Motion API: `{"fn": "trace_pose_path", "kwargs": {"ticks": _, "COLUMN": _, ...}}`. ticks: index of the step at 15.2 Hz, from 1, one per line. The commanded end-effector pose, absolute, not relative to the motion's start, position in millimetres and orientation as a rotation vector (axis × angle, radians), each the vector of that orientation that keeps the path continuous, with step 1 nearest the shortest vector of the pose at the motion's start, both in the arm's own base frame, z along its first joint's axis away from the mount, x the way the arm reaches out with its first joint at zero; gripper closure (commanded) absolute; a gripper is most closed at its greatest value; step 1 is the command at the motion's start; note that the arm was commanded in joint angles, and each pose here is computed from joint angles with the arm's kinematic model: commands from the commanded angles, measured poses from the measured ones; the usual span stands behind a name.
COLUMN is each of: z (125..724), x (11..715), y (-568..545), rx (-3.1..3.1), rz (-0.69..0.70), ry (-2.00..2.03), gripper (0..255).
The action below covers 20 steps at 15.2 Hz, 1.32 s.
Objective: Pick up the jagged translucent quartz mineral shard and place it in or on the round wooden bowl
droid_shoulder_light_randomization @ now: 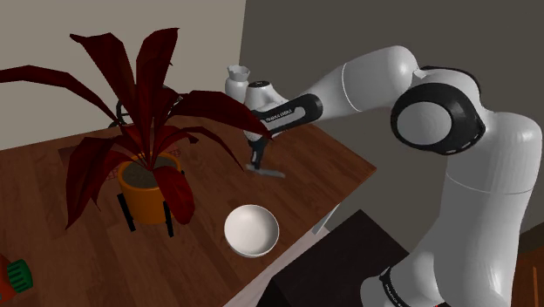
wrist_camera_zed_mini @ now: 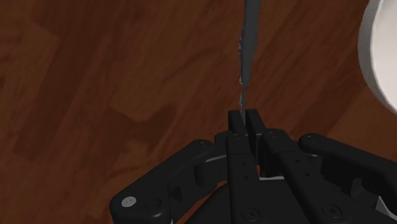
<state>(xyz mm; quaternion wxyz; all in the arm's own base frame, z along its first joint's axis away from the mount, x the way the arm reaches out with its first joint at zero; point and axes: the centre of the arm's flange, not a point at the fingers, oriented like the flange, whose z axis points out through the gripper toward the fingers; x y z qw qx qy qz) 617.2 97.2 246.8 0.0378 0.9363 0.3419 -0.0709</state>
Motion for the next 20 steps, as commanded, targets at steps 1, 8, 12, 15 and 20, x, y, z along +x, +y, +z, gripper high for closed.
{"fn": "trace_pose_path", "kwargs": {"ticks": 1, "z": 245, "x": 597, "y": 114, "rx": 2.873, "rz": -0.217, "ry": 1.048, "gripper": 255}}
{"fn": "trace_pose_path", "kwargs": {"ticks": 8, "z": 247, "x": 530, "y": 177, "rx": 2.873, "rz": -0.217, "ry": 1.048, "gripper": 255}}
{"fn": "trace_pose_path", "kwargs": {"ticks": 12, "z": 248, "x": 491, "y": 213, "rx": 2.873, "rz": -0.217, "ry": 1.048, "gripper": 255}}
{"fn": "trace_pose_path", "kwargs": {"ticks": 15, "z": 249, "x": 462, "y": 241, "rx": 2.873, "rz": -0.217, "ry": 1.048, "gripper": 255}}
{"fn": "trace_pose_path", "kwargs": {"ticks": 20, "z": 228, "x": 449, "y": 253, "rx": 2.873, "rz": -0.217, "ry": 1.048, "gripper": 255}}
